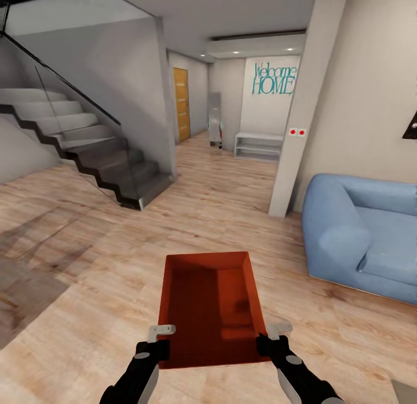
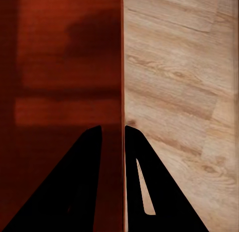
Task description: Move the two storage containers from the living room to the garage. In the garage, place one container on the floor and stack the other container on top of it (either order is fine).
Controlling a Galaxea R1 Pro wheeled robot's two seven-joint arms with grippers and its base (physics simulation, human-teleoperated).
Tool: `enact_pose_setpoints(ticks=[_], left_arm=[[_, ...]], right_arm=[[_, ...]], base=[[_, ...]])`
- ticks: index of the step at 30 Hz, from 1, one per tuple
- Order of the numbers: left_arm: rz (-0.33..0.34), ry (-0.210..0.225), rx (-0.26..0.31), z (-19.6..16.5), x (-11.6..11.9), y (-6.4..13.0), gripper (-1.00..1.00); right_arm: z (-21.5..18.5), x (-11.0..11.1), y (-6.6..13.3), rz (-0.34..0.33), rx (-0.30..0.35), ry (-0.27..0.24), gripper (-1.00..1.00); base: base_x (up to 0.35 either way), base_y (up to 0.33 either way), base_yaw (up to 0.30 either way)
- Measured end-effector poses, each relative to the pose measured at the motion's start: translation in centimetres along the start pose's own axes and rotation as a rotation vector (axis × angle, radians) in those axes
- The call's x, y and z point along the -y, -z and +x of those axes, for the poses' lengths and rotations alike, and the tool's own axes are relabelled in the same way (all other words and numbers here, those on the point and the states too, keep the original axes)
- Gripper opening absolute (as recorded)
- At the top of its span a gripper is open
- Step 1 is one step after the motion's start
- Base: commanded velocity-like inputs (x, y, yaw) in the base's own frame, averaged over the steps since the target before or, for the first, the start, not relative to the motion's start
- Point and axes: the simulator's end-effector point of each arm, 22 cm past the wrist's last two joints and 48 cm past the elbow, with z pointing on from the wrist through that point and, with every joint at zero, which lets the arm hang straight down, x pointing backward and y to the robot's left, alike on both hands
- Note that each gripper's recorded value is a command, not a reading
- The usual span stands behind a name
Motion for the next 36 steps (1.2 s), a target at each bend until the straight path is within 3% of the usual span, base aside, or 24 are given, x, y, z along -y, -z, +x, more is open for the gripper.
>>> enact_pose_setpoints(ticks=[28, 36], left_arm=[[0.000, 0.000, -0.001, 0.06, -0.02, -0.01, -1.00], [0.000, 0.000, -0.001, 0.06, -0.01, -0.01, -1.00]], right_arm=[[0.03, -0.01, -0.01, -0.001, -0.001, 0.002, -1.00], [0.03, -0.01, -0.01, -0.001, -0.001, 0.002, -1.00]], base=[[0.330, 0.000, 0.031], [0.330, 0.000, -0.113]])
